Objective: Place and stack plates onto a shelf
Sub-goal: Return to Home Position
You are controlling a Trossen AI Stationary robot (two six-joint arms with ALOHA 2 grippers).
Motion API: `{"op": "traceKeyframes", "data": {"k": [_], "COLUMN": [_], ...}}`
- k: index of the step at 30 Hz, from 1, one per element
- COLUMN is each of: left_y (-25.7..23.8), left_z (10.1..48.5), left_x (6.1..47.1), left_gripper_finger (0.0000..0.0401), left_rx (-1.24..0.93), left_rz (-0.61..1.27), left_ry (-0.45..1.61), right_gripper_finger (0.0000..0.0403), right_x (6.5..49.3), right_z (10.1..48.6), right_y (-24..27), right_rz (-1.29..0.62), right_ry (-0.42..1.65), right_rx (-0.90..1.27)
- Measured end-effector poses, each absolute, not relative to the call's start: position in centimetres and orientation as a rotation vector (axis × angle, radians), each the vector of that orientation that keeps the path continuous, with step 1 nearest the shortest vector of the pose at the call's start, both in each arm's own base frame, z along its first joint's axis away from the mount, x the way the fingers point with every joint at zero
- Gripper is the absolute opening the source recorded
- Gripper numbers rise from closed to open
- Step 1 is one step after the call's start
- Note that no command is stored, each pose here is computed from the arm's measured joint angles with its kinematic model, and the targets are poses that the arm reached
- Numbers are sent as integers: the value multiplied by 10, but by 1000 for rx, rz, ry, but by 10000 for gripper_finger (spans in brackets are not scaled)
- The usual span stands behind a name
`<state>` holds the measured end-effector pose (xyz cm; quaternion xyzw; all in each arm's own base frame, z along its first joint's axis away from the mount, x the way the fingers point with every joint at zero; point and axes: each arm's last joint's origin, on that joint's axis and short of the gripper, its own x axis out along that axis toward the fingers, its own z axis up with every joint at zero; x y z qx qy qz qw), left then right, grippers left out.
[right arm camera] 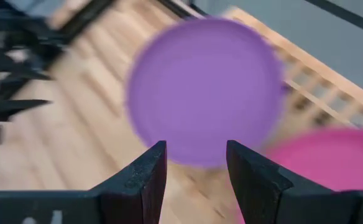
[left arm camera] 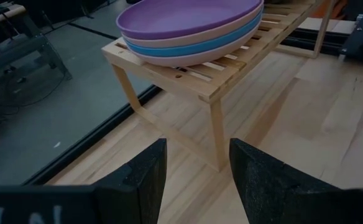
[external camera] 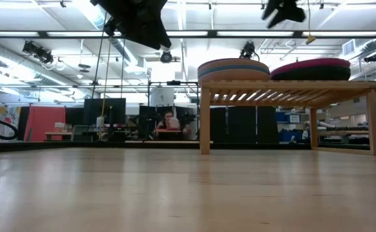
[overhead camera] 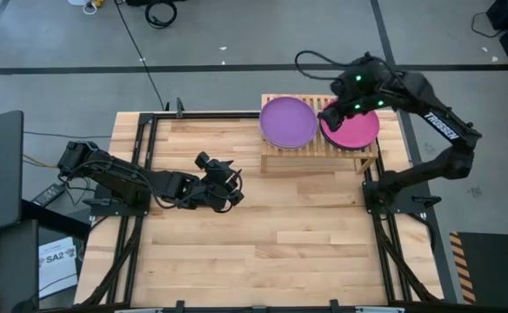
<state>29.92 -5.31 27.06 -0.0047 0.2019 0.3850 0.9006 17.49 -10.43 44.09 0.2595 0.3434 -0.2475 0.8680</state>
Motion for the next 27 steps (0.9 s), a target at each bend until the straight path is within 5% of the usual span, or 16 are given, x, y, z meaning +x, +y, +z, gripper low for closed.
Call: {"op": "traceKeyframes", "data": {"k": [12, 18, 27], "left_y": [-55, -61, -59], "left_z": [279, 296, 343], "left_x": [305, 317, 294], "left_gripper_finger": [181, 181, 181], "left_rx": [42, 116, 117], "left_rz": [753, 549, 366], "left_ry": [372, 278, 110], "right_gripper_finger": [171, 171, 171], "right_x": [269, 313, 309], "right_z": [430, 421, 441], "right_y": [-62, -44, -21], "right_rz": [-204, -73, 28], "right_ry": [618, 535, 395], "right_rx": [400, 327, 275]}}
